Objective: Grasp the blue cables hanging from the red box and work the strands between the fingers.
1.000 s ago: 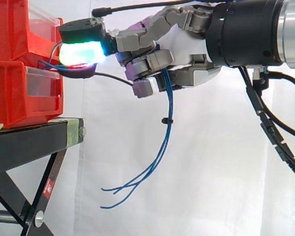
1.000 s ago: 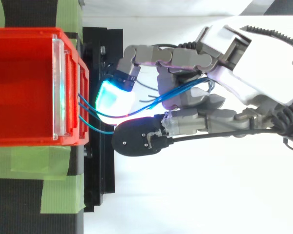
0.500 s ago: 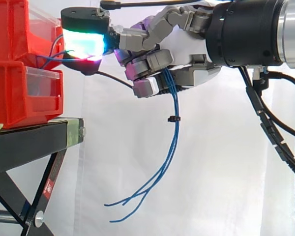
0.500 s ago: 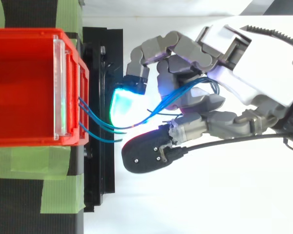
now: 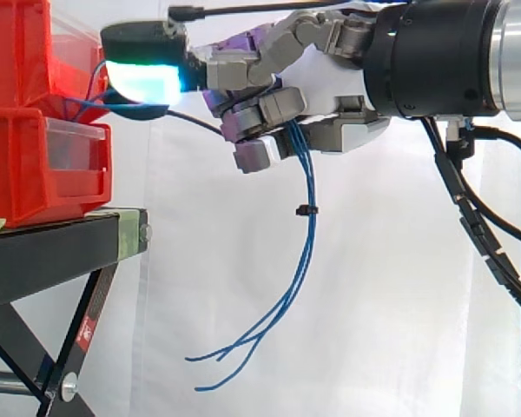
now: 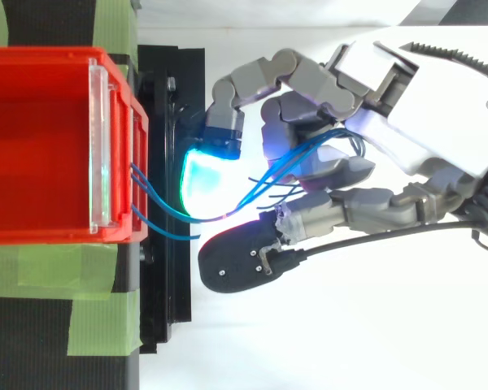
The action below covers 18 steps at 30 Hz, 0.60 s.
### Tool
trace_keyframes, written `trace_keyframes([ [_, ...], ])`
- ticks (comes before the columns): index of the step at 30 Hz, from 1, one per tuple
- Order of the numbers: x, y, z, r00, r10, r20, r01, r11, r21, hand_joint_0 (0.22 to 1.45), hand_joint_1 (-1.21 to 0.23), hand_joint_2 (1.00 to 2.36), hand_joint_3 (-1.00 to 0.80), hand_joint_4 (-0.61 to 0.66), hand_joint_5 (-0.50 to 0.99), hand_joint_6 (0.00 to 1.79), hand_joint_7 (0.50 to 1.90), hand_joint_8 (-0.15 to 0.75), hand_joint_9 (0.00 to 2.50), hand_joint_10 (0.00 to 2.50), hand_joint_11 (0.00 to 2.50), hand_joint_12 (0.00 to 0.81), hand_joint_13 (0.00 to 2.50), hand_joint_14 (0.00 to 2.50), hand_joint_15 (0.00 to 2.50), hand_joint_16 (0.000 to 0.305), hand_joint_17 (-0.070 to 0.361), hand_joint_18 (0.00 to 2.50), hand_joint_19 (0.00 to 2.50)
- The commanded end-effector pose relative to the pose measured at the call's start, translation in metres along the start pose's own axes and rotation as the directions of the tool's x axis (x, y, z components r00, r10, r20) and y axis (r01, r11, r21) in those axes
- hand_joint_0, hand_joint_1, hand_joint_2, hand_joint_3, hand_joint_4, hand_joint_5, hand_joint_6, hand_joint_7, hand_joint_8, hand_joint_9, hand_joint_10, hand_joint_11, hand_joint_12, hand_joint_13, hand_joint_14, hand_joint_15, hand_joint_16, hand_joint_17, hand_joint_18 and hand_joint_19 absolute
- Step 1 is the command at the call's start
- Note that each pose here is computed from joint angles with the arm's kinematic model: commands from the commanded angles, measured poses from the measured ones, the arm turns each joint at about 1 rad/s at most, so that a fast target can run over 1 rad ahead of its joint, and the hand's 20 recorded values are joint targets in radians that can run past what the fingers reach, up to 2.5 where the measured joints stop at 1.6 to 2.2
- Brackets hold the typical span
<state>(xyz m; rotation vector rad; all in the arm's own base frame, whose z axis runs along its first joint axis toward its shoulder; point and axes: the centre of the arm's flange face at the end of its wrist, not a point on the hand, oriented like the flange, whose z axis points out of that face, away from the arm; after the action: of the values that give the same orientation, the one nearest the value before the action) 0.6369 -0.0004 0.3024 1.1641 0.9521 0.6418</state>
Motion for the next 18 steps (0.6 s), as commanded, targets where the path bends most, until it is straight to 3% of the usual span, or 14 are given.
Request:
trace_keyframes([
  [1, 0.0001, 0.0002, -0.0001, 1.0000, 0.002, 0.000, -0.002, 1.0000, 0.000, 1.28, -0.68, 1.01, -0.51, 0.21, 0.44, 0.22, 1.45, 0.376, 0.67, 2.50, 2.46, 0.418, 1.00, 2.50, 1.32, 0.045, 0.102, 1.37, 1.28],
  [2, -0.0003, -0.0009, 0.0004, 1.0000, 0.001, 0.001, -0.001, 1.0000, 0.001, 1.28, -0.68, 1.01, -0.52, 0.21, 0.51, 0.04, 1.53, 0.376, 0.67, 2.50, 2.46, 0.418, 1.00, 2.50, 1.32, 0.045, 0.102, 1.37, 1.28],
  [3, 0.0001, 0.0004, 0.0000, 1.0000, 0.005, 0.000, -0.005, 1.0000, -0.001, 1.28, -0.67, 1.01, -0.52, 0.26, 0.55, 0.01, 1.47, 0.376, 0.67, 2.50, 2.46, 0.418, 1.00, 2.50, 1.32, 0.045, 0.102, 1.37, 1.28],
  [6, 0.0007, -0.0002, 0.0003, 1.0000, 0.009, 0.001, -0.009, 1.0000, -0.002, 1.27, -0.66, 1.01, -0.52, 0.32, 0.55, 0.01, 1.36, 0.376, 0.67, 2.50, 2.46, 0.418, 1.00, 2.50, 1.32, 0.045, 0.102, 1.37, 1.28],
  [9, 0.0007, -0.0001, 0.0004, 0.9999, 0.014, 0.001, -0.014, 0.9999, -0.003, 1.24, -0.67, 1.01, -0.48, 0.30, 0.57, 0.02, 1.29, 0.376, 0.67, 2.50, 2.46, 0.418, 1.00, 2.50, 1.32, 0.045, 0.102, 1.37, 1.28],
  [13, 0.0004, 0.0011, 0.0005, 0.9997, 0.023, 0.002, -0.023, 0.9997, -0.006, 1.05, -0.66, 1.02, -0.42, 0.21, 0.39, 0.01, 1.32, 0.376, 0.67, 2.50, 2.46, 0.418, 1.00, 2.50, 1.32, 0.045, 0.102, 1.37, 1.28],
  [15, 0.0006, 0.0015, 0.0009, 0.9993, 0.039, 0.003, -0.039, 0.9992, -0.009, 0.97, -0.67, 1.02, -0.50, 0.20, 0.33, 0.01, 1.35, 0.376, 0.67, 2.50, 2.46, 0.418, 1.00, 2.50, 1.32, 0.045, 0.102, 1.37, 1.28],
  [16, 0.0006, 0.0015, 0.0009, 0.9991, 0.042, 0.003, -0.042, 0.9991, -0.009, 0.89, -0.66, 1.01, -0.66, 0.20, 0.30, 0.01, 1.38, 0.376, 0.67, 2.50, 2.46, 0.418, 1.00, 2.50, 1.32, 0.045, 0.102, 1.37, 1.28],
  [18, 0.0007, 0.0016, 0.0010, 0.9989, 0.047, 0.003, -0.047, 0.9988, -0.010, 0.85, -0.65, 1.01, -0.78, 0.19, 0.30, 0.01, 1.40, 0.376, 0.67, 2.50, 2.46, 0.418, 1.00, 2.50, 1.32, 0.045, 0.102, 1.37, 1.28],
])
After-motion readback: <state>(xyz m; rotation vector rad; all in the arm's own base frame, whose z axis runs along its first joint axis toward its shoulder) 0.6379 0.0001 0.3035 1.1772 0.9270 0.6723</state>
